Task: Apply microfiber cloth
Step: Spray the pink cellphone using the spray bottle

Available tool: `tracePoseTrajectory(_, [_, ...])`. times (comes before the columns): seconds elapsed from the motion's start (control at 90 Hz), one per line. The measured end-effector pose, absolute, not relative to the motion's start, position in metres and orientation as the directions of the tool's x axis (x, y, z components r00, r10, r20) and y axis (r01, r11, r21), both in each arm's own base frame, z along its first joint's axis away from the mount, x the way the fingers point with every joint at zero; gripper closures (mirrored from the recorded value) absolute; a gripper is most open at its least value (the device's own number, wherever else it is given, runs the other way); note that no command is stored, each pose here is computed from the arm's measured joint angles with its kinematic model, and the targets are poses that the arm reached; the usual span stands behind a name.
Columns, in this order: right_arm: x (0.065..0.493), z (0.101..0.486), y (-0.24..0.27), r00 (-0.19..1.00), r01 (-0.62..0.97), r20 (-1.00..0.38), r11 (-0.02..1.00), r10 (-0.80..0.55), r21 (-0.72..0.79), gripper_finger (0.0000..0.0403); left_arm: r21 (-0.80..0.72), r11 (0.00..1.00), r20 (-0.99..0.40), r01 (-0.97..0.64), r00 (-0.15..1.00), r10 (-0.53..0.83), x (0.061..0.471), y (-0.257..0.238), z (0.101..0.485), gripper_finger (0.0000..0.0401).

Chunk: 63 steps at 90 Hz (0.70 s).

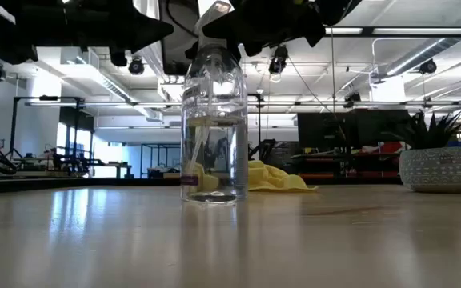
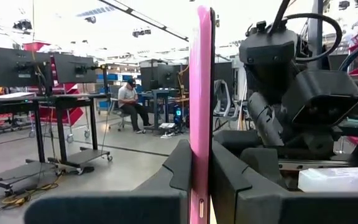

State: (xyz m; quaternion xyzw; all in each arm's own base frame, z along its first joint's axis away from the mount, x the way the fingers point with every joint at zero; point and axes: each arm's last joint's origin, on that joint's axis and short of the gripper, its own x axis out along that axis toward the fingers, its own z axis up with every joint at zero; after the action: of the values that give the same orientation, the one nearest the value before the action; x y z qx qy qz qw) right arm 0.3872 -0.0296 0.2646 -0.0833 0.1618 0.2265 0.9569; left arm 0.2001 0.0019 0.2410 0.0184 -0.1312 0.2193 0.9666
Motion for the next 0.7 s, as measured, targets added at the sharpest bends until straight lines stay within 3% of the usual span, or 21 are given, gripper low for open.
tracePoseTrajectory(0.7, [0.3863,0.2627,-0.0295,0.837,-0.459,-0.365,0.886,0.407,-0.066,0.0034,-0.055,0.889,0.160,-0.455,0.875,0.458,0.1945,0.0033,0.2364,0.0392])
